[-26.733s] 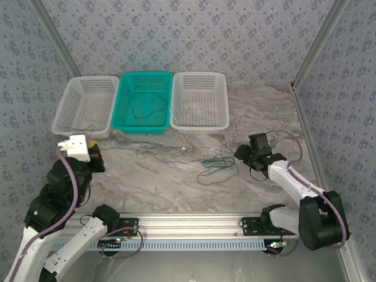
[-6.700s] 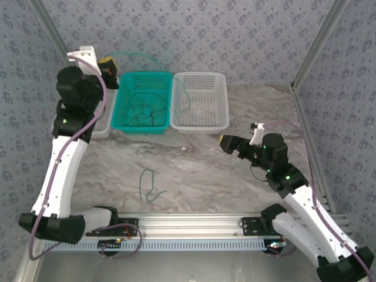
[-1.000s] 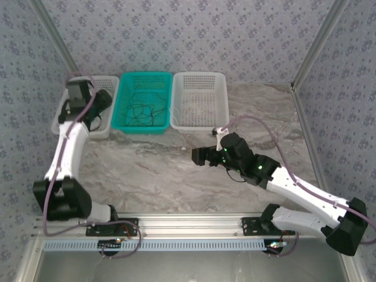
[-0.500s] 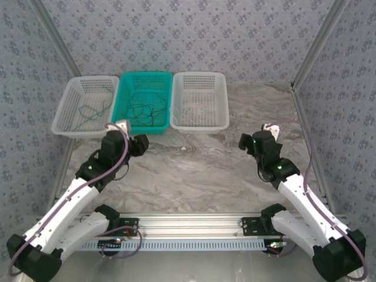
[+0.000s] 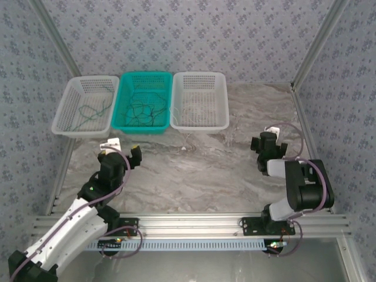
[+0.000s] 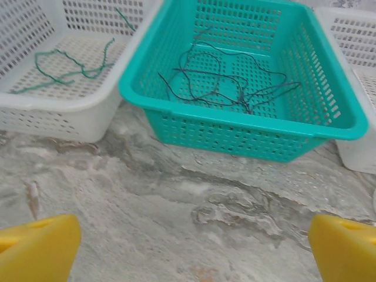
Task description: Untangle the cables
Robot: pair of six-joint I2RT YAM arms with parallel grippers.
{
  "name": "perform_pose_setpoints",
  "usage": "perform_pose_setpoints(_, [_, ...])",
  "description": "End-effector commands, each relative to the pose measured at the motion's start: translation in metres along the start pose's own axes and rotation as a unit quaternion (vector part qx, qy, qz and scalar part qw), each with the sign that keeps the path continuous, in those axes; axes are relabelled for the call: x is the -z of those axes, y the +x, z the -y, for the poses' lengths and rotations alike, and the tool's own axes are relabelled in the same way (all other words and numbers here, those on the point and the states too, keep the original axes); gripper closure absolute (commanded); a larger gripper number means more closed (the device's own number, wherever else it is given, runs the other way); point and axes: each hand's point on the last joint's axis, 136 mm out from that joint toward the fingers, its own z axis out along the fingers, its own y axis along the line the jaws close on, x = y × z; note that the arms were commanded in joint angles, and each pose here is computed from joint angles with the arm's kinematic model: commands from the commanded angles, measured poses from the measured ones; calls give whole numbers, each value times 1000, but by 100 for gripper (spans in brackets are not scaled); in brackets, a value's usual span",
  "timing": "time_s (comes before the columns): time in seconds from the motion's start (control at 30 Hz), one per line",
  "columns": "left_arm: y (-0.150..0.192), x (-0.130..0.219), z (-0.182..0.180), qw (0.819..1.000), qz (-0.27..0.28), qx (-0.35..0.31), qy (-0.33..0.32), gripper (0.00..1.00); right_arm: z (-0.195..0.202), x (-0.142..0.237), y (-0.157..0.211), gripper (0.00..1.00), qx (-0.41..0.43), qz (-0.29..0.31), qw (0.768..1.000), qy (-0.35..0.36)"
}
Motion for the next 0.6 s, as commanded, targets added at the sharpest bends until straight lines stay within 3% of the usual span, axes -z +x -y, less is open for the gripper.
perform_pose_setpoints(0.0, [-14,-2,-7,998,46,-40,-29,1,-23,4,-36,0,-2,116,990,-83])
perform_pose_setpoints(0.07, [-16,-6,-7,995,62,-65,-33,1,-20,2,-28,0,-6,78,993,-90])
perform_pose_setpoints(0.1, [-18,-8,-7,994,73,-76,-33,1,-21,3,-33,0,-6,102,991,-89])
perform_pose_setpoints(0.2, [-20,-19,-12,987,107,-111,-41,1,-20,4,-32,0,-2,95,992,-78])
perform_pose_setpoints(0.4, [-8,-62,-66,995,90,-1,-49,1,-26,4,-30,0,4,82,991,-103])
perform_pose_setpoints(0.57, [2,-103,-64,995,79,-29,-44,1,-27,4,-31,0,4,82,991,-105])
